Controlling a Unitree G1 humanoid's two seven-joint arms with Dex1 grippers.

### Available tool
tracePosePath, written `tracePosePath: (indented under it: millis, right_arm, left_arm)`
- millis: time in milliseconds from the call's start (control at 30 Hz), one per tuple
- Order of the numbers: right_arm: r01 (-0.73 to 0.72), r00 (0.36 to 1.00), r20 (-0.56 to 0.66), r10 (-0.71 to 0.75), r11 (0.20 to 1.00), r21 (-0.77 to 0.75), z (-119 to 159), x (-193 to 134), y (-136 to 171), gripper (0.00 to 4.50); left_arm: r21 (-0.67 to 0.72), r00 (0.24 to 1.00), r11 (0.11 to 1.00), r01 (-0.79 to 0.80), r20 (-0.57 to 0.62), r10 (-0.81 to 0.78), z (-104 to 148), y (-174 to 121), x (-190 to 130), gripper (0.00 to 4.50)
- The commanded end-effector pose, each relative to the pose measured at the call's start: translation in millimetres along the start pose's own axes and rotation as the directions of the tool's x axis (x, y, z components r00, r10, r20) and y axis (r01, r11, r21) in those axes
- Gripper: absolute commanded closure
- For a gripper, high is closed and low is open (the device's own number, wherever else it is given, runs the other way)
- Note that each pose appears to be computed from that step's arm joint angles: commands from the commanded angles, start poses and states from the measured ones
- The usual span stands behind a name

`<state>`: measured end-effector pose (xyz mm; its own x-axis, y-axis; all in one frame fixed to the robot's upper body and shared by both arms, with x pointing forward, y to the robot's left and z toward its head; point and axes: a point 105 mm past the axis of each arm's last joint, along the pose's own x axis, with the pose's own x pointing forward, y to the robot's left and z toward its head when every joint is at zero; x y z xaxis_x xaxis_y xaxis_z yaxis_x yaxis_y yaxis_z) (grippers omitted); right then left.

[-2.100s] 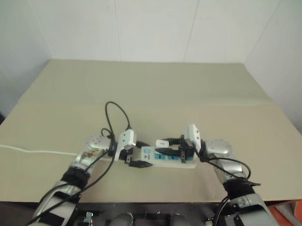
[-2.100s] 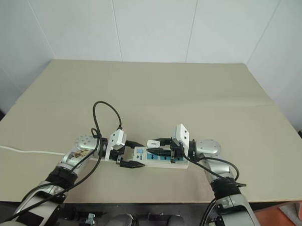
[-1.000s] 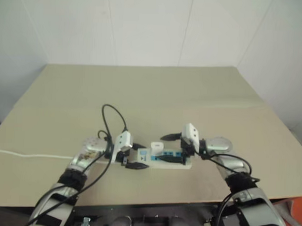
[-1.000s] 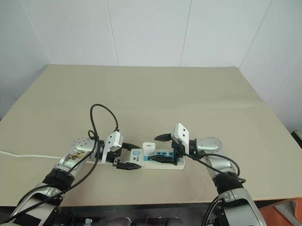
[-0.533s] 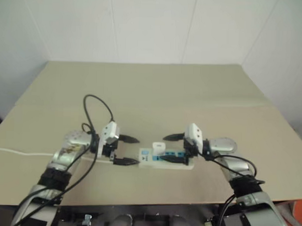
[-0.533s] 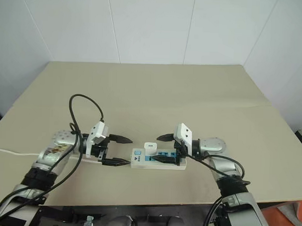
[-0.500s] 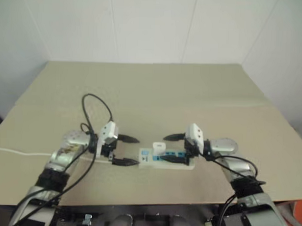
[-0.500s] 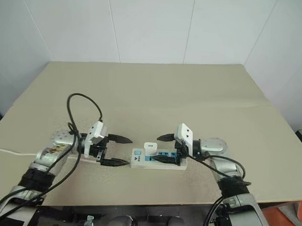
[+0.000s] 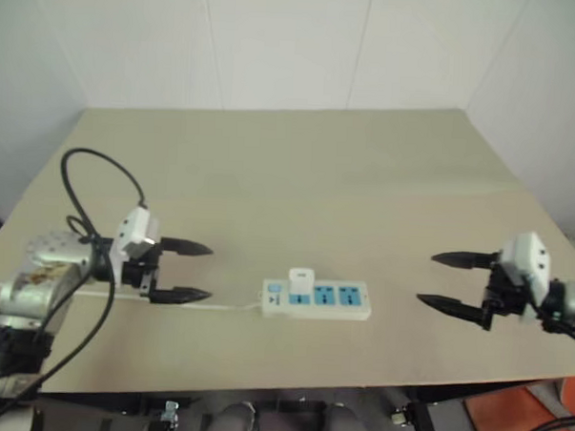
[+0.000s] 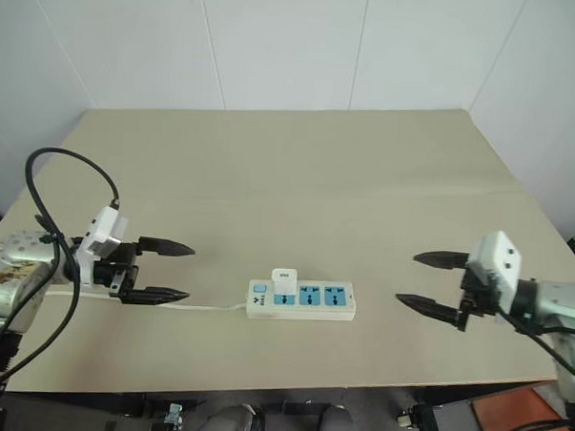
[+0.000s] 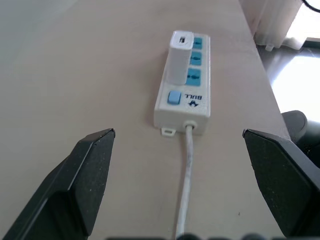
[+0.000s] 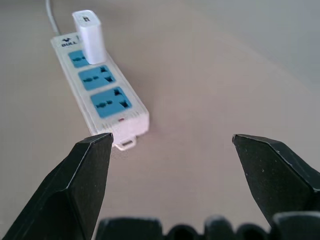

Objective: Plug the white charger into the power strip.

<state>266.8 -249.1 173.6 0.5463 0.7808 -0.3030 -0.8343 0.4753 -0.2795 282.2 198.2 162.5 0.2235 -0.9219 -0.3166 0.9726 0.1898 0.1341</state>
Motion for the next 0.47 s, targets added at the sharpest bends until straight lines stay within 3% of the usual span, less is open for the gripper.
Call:
tracePosePath:
  millis: [33,467]
  right_arm:
    - [0.034,0.999,0.015,-0.033,0.999,-0.039,13.0,-10.0,-1.6,0.00]
    - [0.044,0.995,-0.084,-0.044,0.999,-0.003,-2.3,-17.8,3.4,0.00]
  left_arm:
    - [0.056,1.000,0.998,-0.007,0.007,0.006,9.8,3.4,-4.7,0.02]
    - [0.058,1.000,0.998,0.015,0.006,-0.016,9.5,3.4,2.3,0.02]
